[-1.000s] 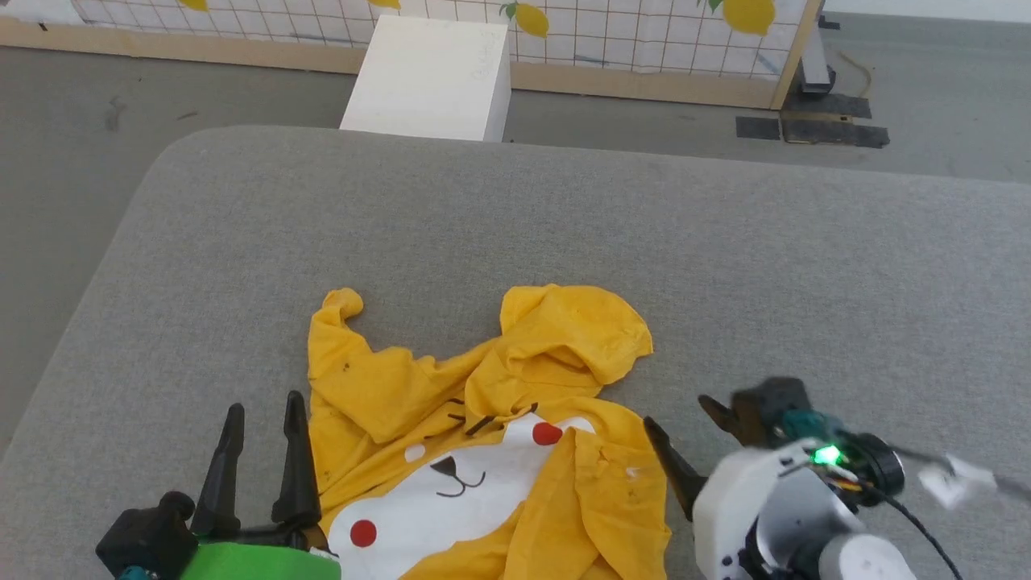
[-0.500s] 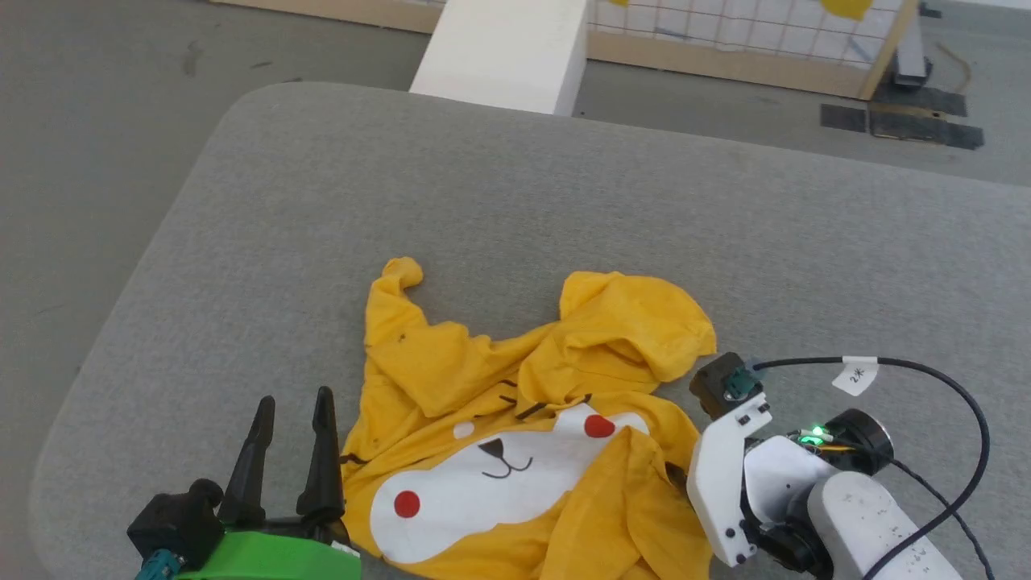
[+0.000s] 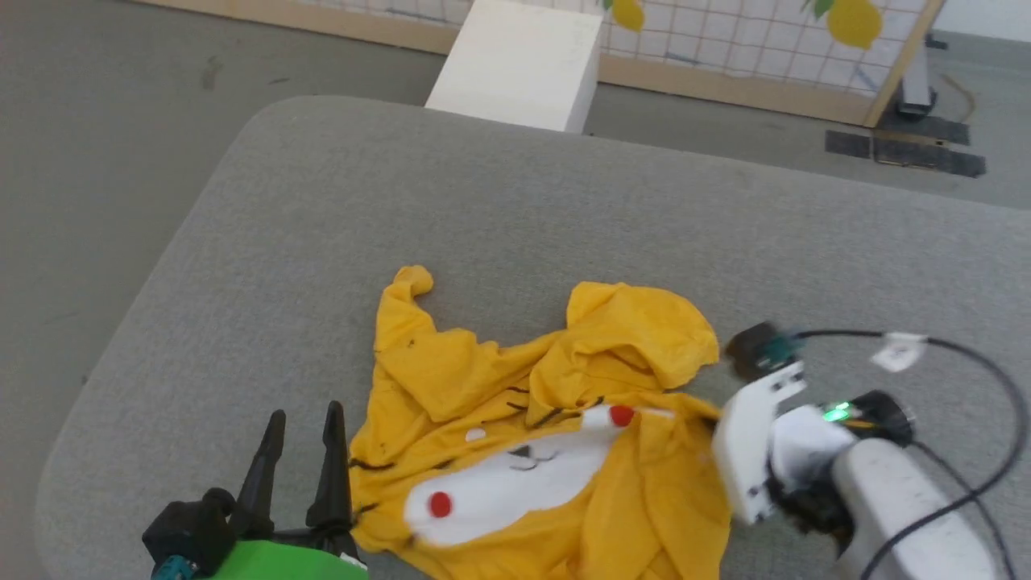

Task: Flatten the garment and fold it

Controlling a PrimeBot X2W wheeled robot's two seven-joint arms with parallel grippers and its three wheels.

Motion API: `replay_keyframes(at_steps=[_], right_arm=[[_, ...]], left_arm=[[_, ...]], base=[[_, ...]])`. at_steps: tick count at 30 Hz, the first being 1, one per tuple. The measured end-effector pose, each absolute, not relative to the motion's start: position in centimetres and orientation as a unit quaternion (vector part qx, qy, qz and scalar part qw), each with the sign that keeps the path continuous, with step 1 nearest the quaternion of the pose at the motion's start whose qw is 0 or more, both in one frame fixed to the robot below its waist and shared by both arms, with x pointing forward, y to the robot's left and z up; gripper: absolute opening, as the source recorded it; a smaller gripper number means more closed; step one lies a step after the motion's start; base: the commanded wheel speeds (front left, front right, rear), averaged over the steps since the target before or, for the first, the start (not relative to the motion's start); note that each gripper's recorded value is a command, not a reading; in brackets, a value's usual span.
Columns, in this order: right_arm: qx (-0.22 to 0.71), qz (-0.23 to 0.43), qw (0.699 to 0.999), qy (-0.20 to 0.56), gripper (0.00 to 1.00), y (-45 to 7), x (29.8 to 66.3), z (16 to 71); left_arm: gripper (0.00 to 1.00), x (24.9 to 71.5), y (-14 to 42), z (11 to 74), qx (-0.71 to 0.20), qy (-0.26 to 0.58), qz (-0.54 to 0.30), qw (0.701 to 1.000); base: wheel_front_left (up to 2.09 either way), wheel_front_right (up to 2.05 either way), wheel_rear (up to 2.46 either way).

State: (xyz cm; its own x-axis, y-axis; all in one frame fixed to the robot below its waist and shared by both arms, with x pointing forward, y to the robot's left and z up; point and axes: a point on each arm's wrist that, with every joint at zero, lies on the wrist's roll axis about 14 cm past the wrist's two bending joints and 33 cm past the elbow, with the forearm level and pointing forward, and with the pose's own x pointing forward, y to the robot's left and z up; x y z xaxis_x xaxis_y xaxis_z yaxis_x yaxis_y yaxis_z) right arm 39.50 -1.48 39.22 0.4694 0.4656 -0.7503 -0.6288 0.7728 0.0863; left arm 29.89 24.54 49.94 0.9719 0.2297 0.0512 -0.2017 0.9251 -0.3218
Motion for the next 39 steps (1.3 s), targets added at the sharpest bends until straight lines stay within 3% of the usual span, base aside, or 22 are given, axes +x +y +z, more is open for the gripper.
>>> replay_keyframes(at_steps=[4, 7, 11, 15, 20, 25, 26, 27, 28, 29, 39], right_arm=[[-0.039, 0.213, 0.918, 0.333, 0.00, -8.0, 43.9, 43.0], [-0.015, 0.116, 0.942, 0.315, 0.00, -14.9, 43.8, 43.7], [0.019, -0.001, 0.930, 0.368, 0.00, -22.6, 37.4, 40.2], [0.051, -0.065, 0.900, 0.429, 0.00, -25.4, 29.9, 36.7], [0.080, -0.076, 0.894, 0.435, 0.00, -25.5, 27.4, 35.6], [0.095, -0.063, 0.900, 0.421, 0.00, -24.5, 27.5, 35.1], [0.095, -0.062, 0.902, 0.418, 0.09, -24.4, 27.6, 35.2], [0.095, -0.062, 0.903, 0.414, 0.27, -24.4, 27.7, 35.3], [0.092, -0.060, 0.906, 0.410, 0.82, -24.3, 27.9, 35.6], [0.089, -0.058, 0.907, 0.407, 1.00, -24.2, 28.2, 35.8], [0.059, 0.010, 0.965, 0.256, 1.00, -21.0, 37.0, 48.3]], left_arm=[[1.00, 30.6, 23.2, 50.1, -0.164, -0.045, 0.086, 0.982], [1.00, 31.0, 22.4, 50.0, -0.168, -0.042, 0.072, 0.982], [1.00, 31.5, 21.3, 49.5, -0.171, -0.033, 0.055, 0.983], [1.00, 32.2, 20.5, 49.3, -0.173, -0.027, 0.041, 0.984], [1.00, 32.9, 19.8, 48.6, -0.174, -0.015, 0.030, 0.984], [1.00, 33.4, 19.2, 48.0, -0.176, -0.005, 0.019, 0.984], [1.00, 33.4, 19.1, 48.1, -0.176, -0.004, 0.018, 0.984], [1.00, 33.4, 19.0, 48.1, -0.177, -0.005, 0.016, 0.984], [1.00, 33.4, 19.0, 48.1, -0.177, -0.006, 0.016, 0.984], [1.00, 33.4, 19.0, 48.2, -0.177, -0.007, 0.015, 0.984], [1.00, 33.0, 19.2, 48.7, -0.179, -0.016, 0.018, 0.984]], base=[[0.00, 0.00, 0.00], [0.00, 0.00, 0.00], [0.00, 0.00, 0.00], [0.00, 0.00, 0.00], [0.00, 0.00, 0.00], [0.00, 0.00, 0.00], [0.00, 0.00, 0.00], [0.00, 0.00, 0.00], [0.00, 0.00, 0.00], [0.00, 0.00, 0.00], [0.00, 0.00, 0.00]])
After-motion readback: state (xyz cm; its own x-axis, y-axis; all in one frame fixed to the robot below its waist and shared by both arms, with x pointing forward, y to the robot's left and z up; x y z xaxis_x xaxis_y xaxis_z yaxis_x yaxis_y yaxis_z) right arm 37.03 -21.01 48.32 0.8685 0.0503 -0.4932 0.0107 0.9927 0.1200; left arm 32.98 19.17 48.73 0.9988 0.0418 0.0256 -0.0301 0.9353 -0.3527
